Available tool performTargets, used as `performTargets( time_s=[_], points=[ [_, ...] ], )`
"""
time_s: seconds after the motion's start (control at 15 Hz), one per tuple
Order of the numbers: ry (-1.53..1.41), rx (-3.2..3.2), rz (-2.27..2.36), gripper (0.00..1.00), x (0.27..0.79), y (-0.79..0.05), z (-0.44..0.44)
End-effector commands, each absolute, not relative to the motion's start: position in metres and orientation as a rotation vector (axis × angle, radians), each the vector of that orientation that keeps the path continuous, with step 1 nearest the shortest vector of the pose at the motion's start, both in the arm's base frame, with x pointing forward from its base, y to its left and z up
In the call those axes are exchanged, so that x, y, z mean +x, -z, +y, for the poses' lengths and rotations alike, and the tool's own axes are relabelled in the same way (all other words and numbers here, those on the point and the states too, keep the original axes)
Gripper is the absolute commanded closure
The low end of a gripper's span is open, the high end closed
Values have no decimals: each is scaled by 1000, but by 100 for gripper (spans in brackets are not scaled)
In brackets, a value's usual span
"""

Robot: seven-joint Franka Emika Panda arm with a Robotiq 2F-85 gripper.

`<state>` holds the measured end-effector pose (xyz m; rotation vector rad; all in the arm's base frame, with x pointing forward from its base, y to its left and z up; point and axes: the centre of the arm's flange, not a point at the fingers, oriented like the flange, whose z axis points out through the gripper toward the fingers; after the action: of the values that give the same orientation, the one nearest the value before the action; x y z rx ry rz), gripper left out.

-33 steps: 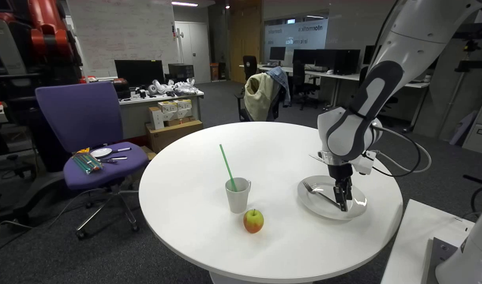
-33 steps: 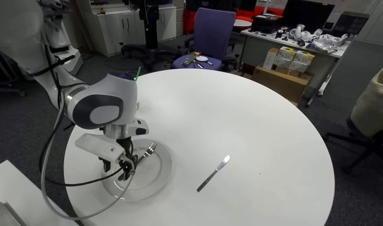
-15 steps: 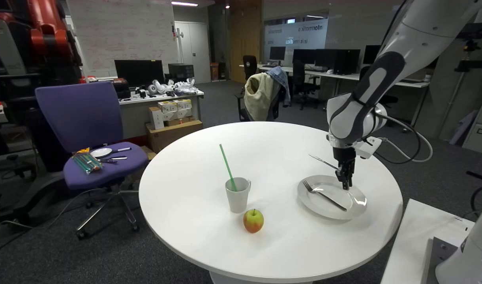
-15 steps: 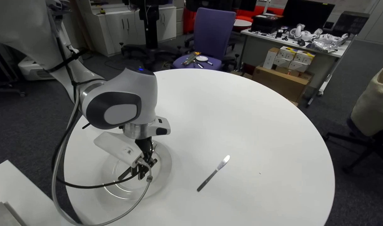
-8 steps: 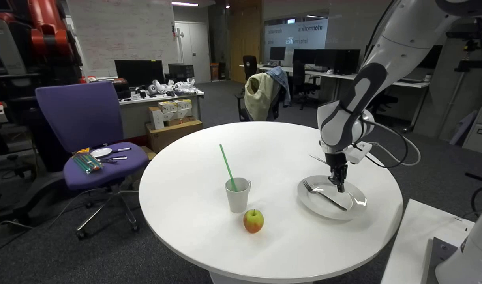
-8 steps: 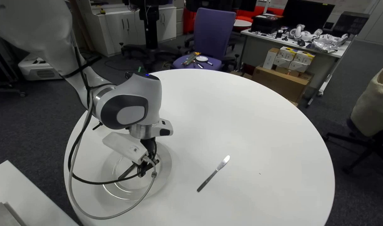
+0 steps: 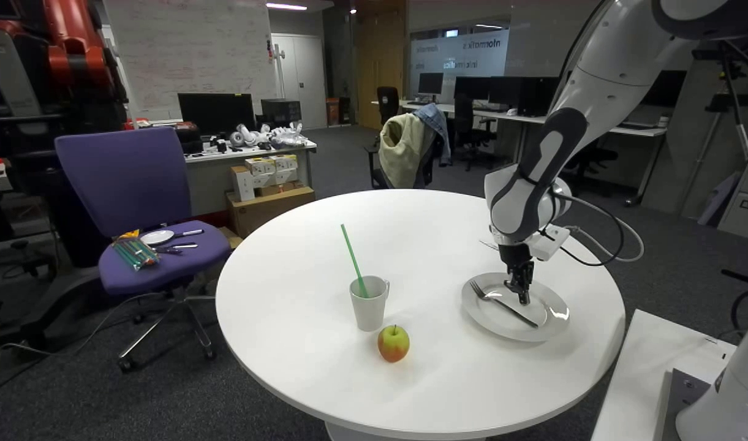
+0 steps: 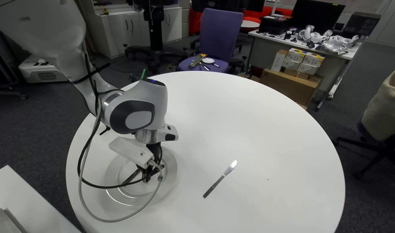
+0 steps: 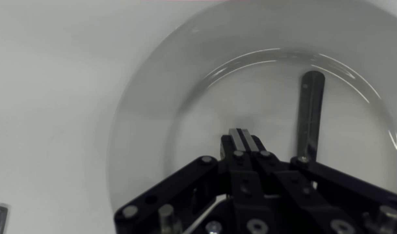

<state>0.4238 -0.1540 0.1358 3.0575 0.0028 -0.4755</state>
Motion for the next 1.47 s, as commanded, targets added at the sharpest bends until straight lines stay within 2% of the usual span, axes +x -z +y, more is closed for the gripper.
performTargets(
  time_s=[0.0, 1.0, 1.4],
  points=[
    [456, 3045, -21, 100, 433, -132, -155],
    [333, 3026, -92, 100, 449, -137, -160],
    [199, 3016, -145, 100, 468, -140, -166]
  ],
)
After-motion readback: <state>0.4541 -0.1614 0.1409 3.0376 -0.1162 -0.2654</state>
